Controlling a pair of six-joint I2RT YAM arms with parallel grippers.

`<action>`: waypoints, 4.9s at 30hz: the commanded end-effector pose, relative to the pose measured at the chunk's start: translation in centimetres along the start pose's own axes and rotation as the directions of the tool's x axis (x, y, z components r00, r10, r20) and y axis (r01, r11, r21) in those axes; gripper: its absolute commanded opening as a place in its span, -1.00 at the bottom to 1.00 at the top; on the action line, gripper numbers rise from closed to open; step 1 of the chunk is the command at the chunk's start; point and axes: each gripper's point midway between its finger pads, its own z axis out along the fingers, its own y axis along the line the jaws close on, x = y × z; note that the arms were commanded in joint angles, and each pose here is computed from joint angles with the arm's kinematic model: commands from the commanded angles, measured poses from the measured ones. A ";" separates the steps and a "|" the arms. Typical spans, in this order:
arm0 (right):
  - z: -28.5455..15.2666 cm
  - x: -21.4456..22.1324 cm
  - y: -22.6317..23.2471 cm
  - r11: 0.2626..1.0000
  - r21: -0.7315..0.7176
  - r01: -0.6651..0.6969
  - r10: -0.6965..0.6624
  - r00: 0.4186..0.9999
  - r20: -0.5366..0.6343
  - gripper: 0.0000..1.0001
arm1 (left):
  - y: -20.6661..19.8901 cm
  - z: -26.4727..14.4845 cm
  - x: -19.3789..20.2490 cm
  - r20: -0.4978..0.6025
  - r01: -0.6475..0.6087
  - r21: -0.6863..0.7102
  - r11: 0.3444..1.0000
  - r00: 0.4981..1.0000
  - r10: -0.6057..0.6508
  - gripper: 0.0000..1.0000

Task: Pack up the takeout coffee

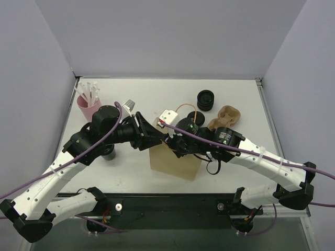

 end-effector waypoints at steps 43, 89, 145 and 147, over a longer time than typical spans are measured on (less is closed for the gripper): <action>-1.0 0.1 -1.3 0.958 -0.121 -0.260 0.274 0.954 0.123 -0.48 | 9.9 2.5 3.4 -0.089 -0.145 -0.156 0.977 0.987 0.132 -1.00; 4.0 -6.9 5.1 0.846 -0.364 0.390 -0.232 0.883 0.409 -0.83 | 4.3 -5.4 -11.6 0.154 -0.420 -0.495 0.761 0.819 0.552 0.13; 2.0 -6.0 -2.9 0.996 -0.090 -0.021 0.040 0.976 0.216 0.09 | 6.5 -0.6 -12.6 -0.021 -0.540 -0.475 0.694 0.796 0.605 -1.00; 1.9 -6.6 -3.4 0.997 -0.067 -0.034 0.049 0.972 0.230 0.08 | 6.5 -0.7 -12.6 -0.016 -0.541 -0.473 0.696 0.795 0.607 -1.00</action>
